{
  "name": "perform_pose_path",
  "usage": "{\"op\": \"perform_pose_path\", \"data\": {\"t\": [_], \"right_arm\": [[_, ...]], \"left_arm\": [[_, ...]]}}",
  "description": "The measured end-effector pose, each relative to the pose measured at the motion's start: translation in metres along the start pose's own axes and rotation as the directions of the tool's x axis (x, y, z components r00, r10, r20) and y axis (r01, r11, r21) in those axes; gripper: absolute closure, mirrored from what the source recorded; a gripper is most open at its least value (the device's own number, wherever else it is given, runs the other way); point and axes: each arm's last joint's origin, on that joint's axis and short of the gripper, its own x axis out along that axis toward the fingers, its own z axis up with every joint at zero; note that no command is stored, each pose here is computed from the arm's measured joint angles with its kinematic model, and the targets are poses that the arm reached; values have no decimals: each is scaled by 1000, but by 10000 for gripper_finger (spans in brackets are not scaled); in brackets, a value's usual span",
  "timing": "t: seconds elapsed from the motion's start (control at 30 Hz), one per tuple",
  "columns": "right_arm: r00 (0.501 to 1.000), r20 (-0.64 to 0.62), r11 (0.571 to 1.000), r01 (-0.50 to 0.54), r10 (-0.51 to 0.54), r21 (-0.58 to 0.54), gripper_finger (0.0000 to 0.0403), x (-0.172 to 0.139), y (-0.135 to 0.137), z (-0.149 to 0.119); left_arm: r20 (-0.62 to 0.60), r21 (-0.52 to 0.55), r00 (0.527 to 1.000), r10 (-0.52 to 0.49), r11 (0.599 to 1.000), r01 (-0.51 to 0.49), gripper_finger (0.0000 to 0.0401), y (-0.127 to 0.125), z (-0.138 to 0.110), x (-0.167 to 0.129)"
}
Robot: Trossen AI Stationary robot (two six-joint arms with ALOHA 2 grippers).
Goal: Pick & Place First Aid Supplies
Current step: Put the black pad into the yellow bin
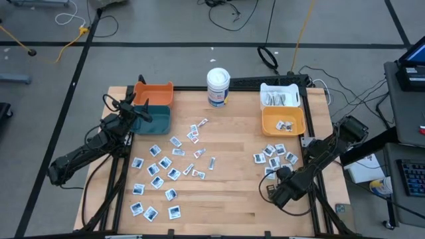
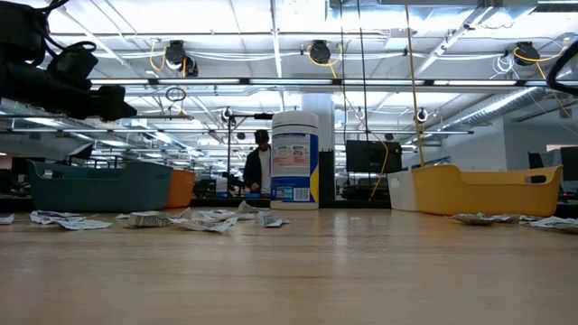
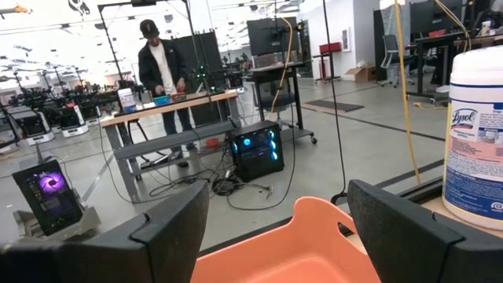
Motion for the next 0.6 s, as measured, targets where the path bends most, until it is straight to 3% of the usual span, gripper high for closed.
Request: {"op": "perform_pose_path", "data": {"t": [0.23, 0.6], "right_arm": [[999, -25, 999, -34, 33, -27, 399, -14, -5, -1], [988, -62, 987, -147, 143, -65, 402, -83, -23, -4]], "left_arm": [[0, 0, 1000, 0, 1000, 0, 93, 0, 0, 0], [0, 0, 1000, 1, 1000, -1, 93, 0, 0, 0]]}}
